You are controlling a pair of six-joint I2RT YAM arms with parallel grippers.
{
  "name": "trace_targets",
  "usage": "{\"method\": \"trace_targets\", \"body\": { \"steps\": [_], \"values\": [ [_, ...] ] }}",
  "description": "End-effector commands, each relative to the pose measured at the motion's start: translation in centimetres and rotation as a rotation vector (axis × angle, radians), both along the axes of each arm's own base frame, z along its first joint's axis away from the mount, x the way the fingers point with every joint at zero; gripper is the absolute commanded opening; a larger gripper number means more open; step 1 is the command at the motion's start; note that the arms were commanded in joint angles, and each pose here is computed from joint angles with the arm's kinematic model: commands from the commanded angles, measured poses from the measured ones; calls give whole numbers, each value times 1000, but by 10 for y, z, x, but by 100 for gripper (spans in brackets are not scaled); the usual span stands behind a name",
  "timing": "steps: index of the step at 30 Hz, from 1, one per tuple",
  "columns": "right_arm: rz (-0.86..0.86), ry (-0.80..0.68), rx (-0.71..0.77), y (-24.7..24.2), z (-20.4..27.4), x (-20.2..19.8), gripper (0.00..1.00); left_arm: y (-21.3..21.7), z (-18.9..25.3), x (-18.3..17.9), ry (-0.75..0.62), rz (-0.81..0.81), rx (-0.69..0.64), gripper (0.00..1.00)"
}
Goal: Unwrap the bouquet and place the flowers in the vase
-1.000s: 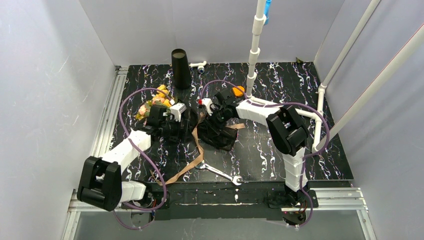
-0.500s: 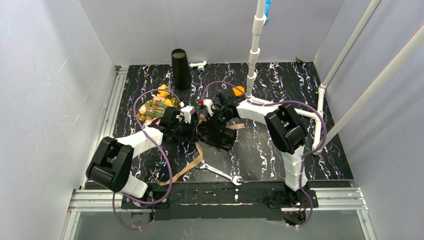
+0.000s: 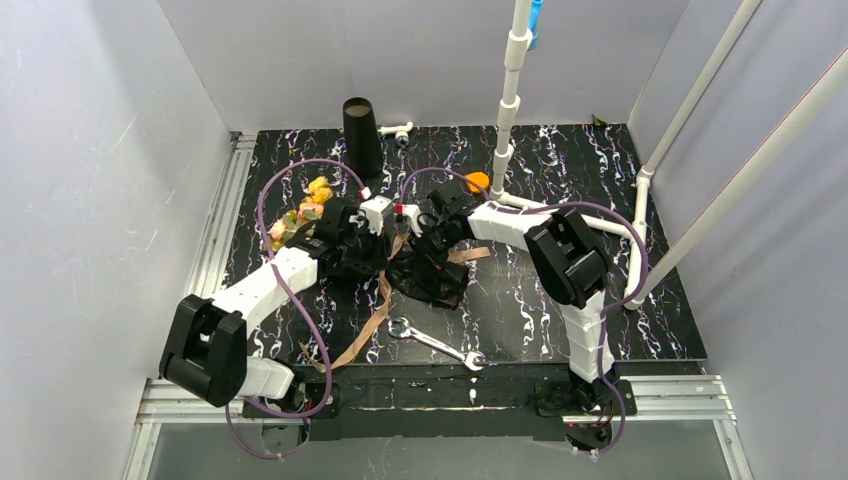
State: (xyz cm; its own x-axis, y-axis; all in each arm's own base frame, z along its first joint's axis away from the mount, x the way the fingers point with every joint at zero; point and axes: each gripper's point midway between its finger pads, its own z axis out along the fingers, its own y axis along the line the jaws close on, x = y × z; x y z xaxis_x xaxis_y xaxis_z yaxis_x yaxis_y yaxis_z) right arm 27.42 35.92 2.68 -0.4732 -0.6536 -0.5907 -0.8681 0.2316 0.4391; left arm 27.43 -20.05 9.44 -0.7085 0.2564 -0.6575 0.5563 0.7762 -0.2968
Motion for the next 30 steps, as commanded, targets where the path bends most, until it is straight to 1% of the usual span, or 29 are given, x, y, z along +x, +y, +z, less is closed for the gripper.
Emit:
{"method": "trace_targets", "body": {
  "steps": [1, 4, 6, 9, 12, 15, 18, 20, 21, 23, 27, 28, 29, 30],
  "values": [
    [-113, 46, -288, -42, -64, -5, 1, -23, 67, -1, -111, -152, -106, 0],
    [-145, 31, -336, -50, -70, -1, 1, -24, 87, 0, -179, -212, -101, 0],
    [-156, 26, -352, -53, -72, 0, 1, -17, 86, -2, -189, -219, -82, 0],
    [-180, 25, -361, -53, -71, 3, 1, 0, 61, -12, -124, -231, -28, 0],
    [-199, 42, -346, -49, -69, 6, 1, 14, 20, -37, -38, -332, 61, 0],
    [-201, 44, -328, -46, -65, 8, 1, 26, -16, -51, 26, -381, 132, 0],
    [-198, 50, -321, -43, -63, 9, 1, 33, -38, -53, 65, -411, 211, 0],
    [-201, 50, -321, -43, -63, 9, 1, 32, -40, -48, 62, -426, 244, 0],
    [-200, 48, -321, -43, -63, 10, 1, 29, -37, -46, 57, -426, 242, 0],
    [-205, 41, -331, -45, -64, 11, 1, 13, -4, -33, 5, -416, 172, 0],
    [-213, 23, -353, -51, -65, 12, 1, -24, 94, -3, -189, -342, -87, 0],
    [-215, 20, -357, -52, -66, 12, 1, -28, 106, 1, -209, -327, -115, 0],
    [-215, 21, -362, -53, -66, 11, 1, -28, 108, 3, -212, -325, -111, 0],
    [-218, 20, -364, -54, -66, 12, 1, -25, 99, 3, -188, -328, -85, 0]
  ]
}}
